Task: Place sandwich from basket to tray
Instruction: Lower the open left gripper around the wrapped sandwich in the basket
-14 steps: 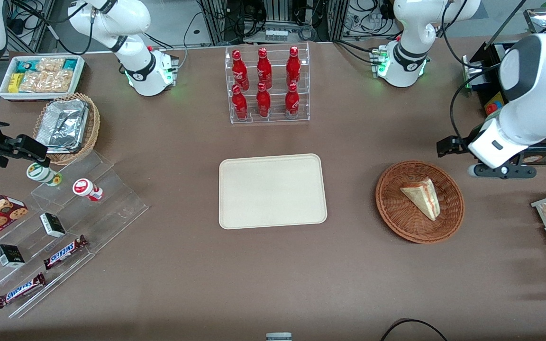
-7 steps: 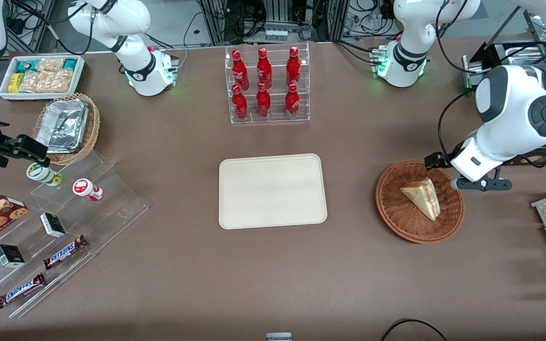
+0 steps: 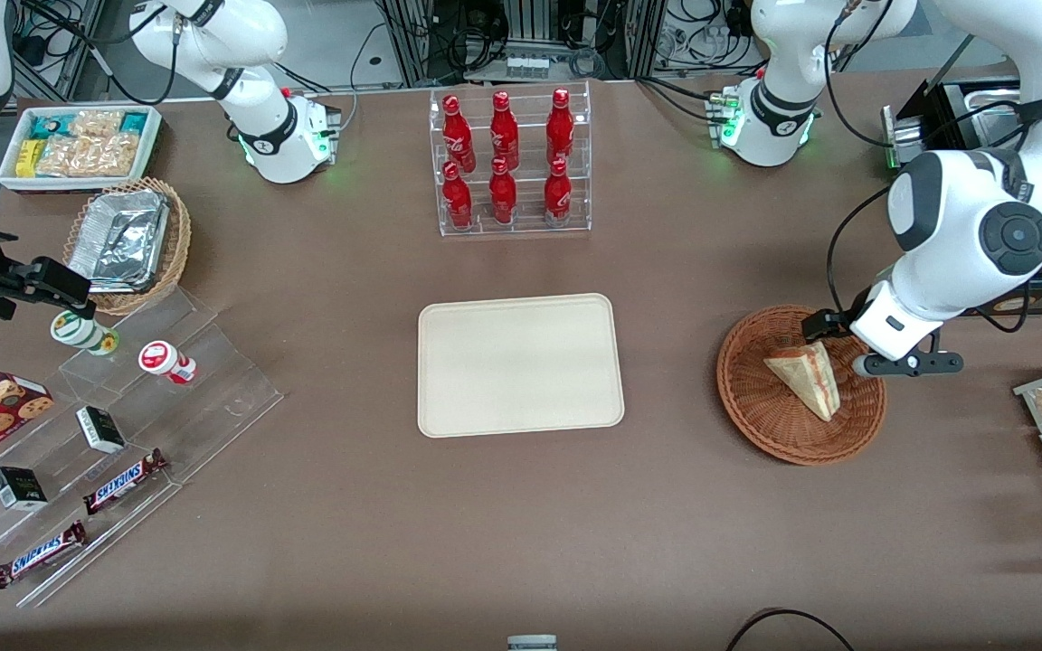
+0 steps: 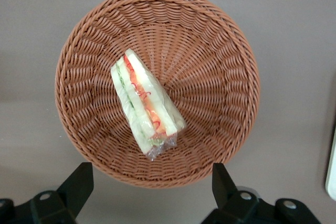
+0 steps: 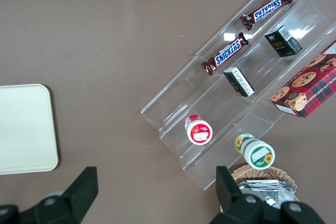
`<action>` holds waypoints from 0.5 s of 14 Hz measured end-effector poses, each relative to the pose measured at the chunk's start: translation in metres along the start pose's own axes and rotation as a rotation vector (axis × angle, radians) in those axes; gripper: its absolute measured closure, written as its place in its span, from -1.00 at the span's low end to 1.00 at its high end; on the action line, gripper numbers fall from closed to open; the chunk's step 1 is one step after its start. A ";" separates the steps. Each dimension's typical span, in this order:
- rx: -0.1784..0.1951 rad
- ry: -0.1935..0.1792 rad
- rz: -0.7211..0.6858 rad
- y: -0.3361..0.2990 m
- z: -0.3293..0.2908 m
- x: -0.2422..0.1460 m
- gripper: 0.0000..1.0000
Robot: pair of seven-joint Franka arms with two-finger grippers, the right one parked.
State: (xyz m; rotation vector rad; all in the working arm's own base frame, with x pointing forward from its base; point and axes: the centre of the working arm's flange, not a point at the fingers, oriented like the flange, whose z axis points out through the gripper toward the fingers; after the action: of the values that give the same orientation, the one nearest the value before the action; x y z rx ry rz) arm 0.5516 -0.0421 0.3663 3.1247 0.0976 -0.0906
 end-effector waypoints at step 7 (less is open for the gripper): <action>-0.005 0.022 -0.275 -0.002 0.026 -0.006 -1.00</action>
State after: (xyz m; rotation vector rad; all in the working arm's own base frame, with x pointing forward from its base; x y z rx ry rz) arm 0.5436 -0.0409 0.3406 3.0857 0.5264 -0.0591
